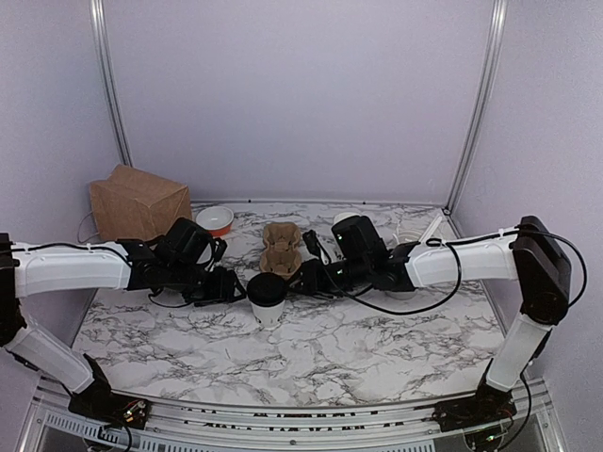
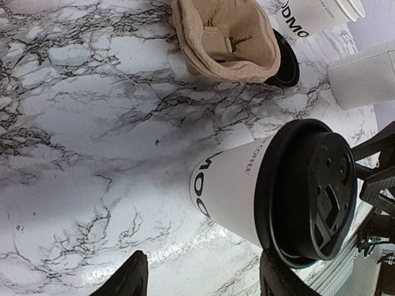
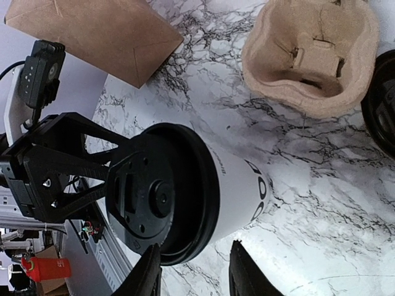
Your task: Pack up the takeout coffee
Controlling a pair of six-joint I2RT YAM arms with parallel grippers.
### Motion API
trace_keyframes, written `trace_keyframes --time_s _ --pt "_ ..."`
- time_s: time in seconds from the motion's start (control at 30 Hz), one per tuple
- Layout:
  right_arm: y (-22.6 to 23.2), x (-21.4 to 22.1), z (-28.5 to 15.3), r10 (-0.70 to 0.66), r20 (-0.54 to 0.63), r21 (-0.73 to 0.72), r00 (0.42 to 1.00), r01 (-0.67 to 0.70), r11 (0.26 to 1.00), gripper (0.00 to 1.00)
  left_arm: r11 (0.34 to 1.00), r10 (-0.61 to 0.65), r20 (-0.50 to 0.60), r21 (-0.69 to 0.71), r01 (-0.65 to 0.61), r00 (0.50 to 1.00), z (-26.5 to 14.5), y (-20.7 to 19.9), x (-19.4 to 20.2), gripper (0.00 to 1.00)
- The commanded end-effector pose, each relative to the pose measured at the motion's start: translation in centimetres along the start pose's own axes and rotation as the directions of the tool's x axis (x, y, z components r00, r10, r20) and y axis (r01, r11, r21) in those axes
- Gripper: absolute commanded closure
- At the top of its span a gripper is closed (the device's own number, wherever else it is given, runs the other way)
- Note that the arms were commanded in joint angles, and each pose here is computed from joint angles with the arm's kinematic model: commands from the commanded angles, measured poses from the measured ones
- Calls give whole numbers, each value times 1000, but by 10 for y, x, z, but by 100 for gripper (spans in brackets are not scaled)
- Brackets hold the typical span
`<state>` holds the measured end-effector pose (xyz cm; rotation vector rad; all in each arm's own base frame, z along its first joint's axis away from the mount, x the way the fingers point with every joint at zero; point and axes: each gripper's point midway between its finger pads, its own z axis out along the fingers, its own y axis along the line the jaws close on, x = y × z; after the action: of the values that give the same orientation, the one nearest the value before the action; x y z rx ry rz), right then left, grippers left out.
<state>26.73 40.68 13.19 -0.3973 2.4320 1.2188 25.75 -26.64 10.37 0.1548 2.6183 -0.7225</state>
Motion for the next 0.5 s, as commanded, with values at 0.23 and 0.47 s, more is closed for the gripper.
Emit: trace_keyframes --time_s 0.23,0.47 --pt "7 -11 -13 -25 41 17 999 24 1000 63 998 57 13 5 -57 998 11 -9 -29 38" --pt "2 -22 -24 -32 74 29 997 30 999 62 999 47 43 -17 -46 998 -6 0 -29 38"
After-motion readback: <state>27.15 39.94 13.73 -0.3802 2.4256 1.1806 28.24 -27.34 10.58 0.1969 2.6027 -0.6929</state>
